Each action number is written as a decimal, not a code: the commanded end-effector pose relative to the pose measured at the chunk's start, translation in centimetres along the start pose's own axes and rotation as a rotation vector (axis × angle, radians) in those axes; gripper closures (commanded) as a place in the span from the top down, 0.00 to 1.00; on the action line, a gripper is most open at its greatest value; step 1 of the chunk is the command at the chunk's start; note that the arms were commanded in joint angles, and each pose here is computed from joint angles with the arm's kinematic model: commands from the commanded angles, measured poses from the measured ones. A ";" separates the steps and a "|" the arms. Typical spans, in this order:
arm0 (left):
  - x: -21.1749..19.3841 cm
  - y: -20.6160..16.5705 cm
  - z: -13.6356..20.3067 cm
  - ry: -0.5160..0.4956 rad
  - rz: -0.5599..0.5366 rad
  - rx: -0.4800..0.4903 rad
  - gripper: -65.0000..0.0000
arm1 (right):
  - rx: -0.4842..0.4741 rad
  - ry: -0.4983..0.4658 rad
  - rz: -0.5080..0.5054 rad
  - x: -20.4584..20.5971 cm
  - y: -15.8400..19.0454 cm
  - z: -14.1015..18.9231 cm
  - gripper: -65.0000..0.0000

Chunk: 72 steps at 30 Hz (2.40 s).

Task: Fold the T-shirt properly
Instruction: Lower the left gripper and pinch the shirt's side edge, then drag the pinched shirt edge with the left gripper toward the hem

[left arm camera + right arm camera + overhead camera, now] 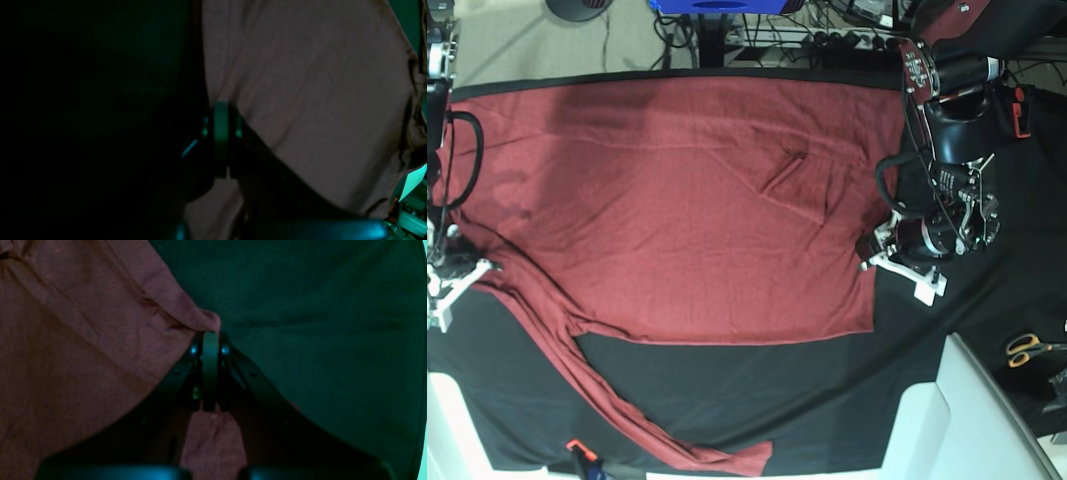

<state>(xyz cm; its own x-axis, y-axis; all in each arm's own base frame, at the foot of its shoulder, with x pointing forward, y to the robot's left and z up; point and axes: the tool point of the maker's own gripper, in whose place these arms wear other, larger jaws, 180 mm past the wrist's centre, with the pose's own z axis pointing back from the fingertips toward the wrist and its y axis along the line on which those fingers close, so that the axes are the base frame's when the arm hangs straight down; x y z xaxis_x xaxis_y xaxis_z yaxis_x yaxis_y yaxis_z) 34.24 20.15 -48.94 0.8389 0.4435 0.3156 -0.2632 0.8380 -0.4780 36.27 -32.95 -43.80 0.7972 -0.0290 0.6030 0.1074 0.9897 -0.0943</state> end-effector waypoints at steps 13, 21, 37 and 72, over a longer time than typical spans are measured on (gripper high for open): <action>-2.9 3.1 4.4 -0.002 -0.070 0.089 0.00 | -0.016 -0.054 0.001 2.1 -1.0 0.5 0.00; -2.8 3.8 6.6 -0.020 -0.089 0.120 0.00 | -0.014 -0.053 0.000 2.1 -0.9 0.5 0.00; 0.6 1.8 9.2 -0.113 -0.171 0.123 0.77 | -0.014 -0.050 0.002 2.1 -0.8 0.5 0.00; 5.7 1.5 0.4 -0.087 0.016 0.094 0.69 | -0.021 -0.061 0.003 2.5 -1.3 0.6 0.00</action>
<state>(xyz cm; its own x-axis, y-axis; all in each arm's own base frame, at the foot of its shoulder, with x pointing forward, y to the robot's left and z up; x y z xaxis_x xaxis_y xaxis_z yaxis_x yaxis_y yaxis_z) 38.60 24.86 -47.40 0.7707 0.4896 0.4079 -0.3311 0.8546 -0.4001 36.18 -33.02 -43.89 0.8001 -0.0270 0.5993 0.1059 0.9897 -0.0967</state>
